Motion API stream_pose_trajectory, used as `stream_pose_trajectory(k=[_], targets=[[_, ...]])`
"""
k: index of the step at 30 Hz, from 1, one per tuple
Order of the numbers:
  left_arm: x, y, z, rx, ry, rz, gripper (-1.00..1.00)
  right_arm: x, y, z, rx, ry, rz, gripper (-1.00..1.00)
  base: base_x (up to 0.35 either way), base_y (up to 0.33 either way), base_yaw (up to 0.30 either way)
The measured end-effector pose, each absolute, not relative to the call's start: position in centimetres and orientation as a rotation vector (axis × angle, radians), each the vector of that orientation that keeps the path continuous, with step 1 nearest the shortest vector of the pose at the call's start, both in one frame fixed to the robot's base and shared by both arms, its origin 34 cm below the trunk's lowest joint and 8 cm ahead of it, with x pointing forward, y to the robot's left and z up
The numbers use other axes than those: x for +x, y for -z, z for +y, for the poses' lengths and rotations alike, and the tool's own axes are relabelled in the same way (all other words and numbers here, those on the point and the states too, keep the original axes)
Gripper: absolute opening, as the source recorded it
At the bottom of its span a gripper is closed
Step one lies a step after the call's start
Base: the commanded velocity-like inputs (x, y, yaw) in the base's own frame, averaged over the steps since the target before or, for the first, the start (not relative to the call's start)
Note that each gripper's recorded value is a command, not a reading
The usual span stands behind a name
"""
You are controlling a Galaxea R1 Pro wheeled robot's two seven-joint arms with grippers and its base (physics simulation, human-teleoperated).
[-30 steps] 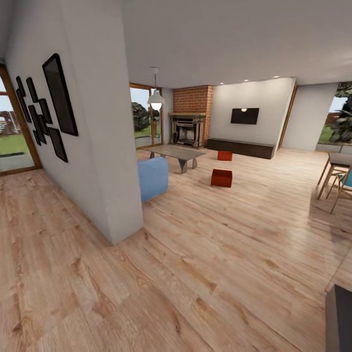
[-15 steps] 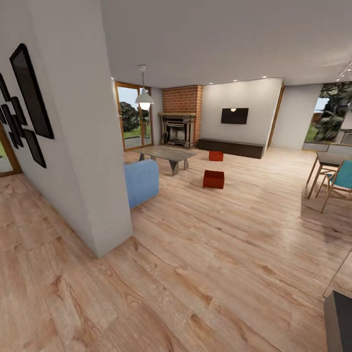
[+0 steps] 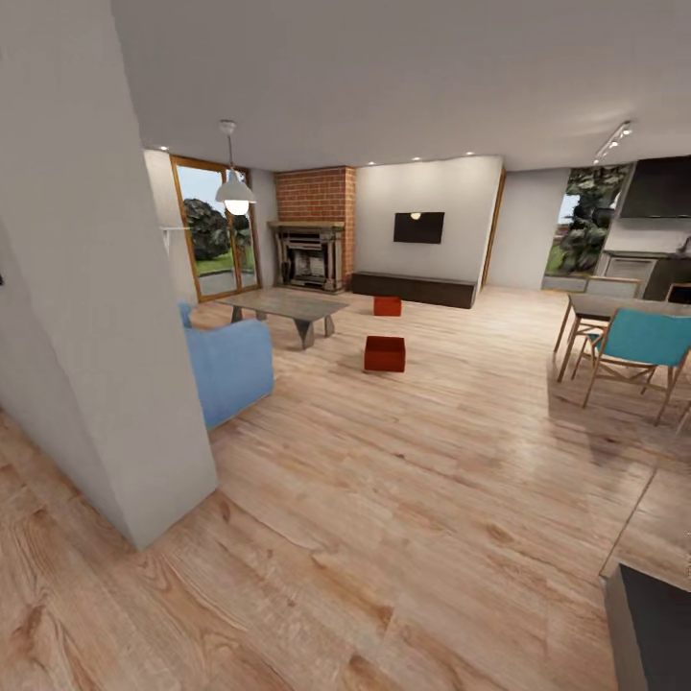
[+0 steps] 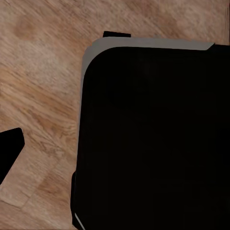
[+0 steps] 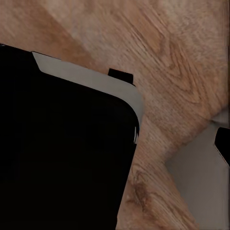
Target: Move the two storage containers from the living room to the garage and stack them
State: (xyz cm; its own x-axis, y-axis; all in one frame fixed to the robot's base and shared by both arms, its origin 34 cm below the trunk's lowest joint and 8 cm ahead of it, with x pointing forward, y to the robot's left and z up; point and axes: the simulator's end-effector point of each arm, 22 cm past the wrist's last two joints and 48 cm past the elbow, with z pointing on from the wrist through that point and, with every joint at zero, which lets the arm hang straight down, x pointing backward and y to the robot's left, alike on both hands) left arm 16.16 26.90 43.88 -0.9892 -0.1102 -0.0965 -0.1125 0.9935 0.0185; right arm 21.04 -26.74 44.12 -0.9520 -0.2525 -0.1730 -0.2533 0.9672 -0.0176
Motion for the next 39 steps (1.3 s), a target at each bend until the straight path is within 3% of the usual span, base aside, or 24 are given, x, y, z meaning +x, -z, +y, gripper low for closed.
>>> stream_pose_trajectory(k=[9, 29, 39], targets=[[16.16, -43.88, 26.90, -0.170, -0.036, 3.041, 1.00, 21.04, -44.12, -26.73, -0.381, -0.007, 2.942, 1.00, 0.321, 0.000, -0.235], [16.17, -43.88, 26.90, -0.170, -0.036, 3.041, 1.00, 21.05, -44.12, -26.73, -0.381, -0.007, 2.943, 1.00, 0.321, 0.000, -0.010], [16.16, -43.88, 26.90, -0.170, -0.036, 3.041, 1.00, 21.05, -44.12, -26.68, -0.381, -0.008, 2.942, 1.00, 0.321, 0.000, -0.118]])
